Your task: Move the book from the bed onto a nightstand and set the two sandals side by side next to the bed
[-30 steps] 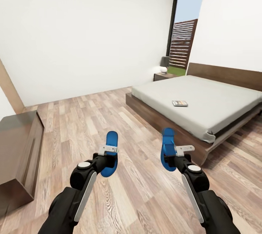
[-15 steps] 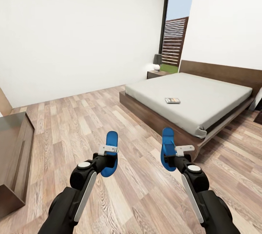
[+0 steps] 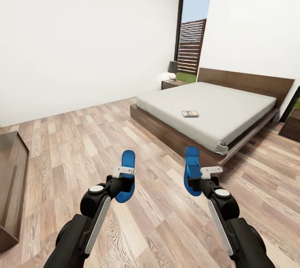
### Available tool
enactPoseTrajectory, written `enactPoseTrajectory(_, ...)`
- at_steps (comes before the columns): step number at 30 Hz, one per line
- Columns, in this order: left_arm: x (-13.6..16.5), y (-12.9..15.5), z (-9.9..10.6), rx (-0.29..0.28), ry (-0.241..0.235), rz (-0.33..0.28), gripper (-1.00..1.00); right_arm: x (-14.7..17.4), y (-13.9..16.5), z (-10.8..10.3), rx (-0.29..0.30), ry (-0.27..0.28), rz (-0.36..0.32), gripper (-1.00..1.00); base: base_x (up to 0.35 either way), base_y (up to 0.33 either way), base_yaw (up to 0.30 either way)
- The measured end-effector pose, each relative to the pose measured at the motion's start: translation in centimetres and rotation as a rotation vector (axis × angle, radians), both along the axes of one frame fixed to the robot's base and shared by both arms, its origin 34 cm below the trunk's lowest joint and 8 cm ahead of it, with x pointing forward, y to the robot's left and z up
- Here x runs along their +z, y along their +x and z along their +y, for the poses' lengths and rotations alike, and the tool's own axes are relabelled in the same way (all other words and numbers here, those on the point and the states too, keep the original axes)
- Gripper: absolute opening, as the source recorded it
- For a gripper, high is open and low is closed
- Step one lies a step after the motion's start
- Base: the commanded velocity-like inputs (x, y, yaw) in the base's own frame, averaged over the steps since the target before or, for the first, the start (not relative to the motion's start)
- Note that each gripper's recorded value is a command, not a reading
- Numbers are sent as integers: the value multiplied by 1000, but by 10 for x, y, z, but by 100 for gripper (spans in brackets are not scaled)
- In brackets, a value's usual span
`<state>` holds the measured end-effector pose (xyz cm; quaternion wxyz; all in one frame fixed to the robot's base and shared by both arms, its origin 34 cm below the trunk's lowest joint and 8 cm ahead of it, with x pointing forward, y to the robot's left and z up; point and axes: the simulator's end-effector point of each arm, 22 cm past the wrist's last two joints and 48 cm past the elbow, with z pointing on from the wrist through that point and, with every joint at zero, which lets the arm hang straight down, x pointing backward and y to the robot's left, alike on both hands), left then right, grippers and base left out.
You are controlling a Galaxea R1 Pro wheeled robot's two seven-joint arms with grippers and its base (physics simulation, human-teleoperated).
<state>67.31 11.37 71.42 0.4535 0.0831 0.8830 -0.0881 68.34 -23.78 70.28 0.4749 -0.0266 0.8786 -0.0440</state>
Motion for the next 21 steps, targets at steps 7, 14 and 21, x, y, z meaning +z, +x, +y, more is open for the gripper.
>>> enactPoseTrajectory(7, 3, 0, 0, 0, 0, -5, -100, 3, 0, 0, 0, 0, -5, -100, 0, 0, -278)
enactPoseTrajectory(14, 5, 0, 0, 0, 1, -10, -100, 5, 0, 0, 0, 0, -10, -100, 0, 0, -279)
enactPoseTrajectory(21, 7, 0, 0, 0, 0, -12, -100, 7, 0, 0, 0, 1, -11, -100, 0, 0, -280)
